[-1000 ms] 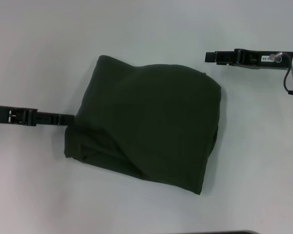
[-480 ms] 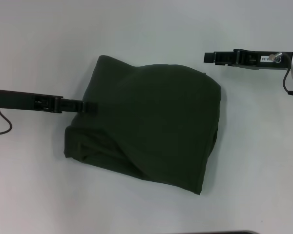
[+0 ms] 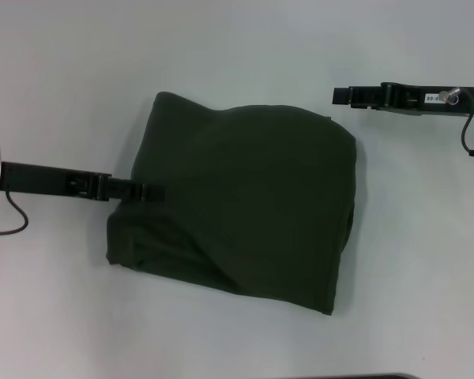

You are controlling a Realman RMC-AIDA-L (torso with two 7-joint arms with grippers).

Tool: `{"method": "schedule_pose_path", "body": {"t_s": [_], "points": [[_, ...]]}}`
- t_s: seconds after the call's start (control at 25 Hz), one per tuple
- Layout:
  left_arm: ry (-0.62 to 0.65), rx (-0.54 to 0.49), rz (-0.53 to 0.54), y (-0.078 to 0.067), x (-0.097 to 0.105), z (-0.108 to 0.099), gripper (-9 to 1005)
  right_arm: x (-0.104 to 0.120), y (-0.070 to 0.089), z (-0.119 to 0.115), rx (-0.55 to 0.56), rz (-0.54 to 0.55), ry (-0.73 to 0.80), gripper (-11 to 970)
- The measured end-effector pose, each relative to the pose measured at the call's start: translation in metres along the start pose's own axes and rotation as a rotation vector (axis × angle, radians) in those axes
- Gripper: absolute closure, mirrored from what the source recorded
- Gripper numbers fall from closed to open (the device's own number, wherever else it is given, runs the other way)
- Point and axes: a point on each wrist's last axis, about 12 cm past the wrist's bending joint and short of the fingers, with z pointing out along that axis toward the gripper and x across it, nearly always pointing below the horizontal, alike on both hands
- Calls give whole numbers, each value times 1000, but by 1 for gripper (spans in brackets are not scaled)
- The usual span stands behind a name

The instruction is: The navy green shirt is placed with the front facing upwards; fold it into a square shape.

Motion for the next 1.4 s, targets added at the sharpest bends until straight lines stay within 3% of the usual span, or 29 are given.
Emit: {"method": "schedule_pose_path", "body": {"t_s": [0.44, 0.84, 1.16, 1.4], "points": [[73, 18, -17, 0, 12, -6, 293, -1, 0, -1, 0, 2, 0, 381], [16, 140, 53, -17, 2, -13, 294, 0, 0, -1, -2, 0, 0, 381], [23, 149, 60, -18, 4, 4, 294, 1, 0, 0, -3, 1, 0, 381], [59, 105, 47, -14, 8, 29, 295, 2, 1, 1, -6, 1, 1, 381]]}}
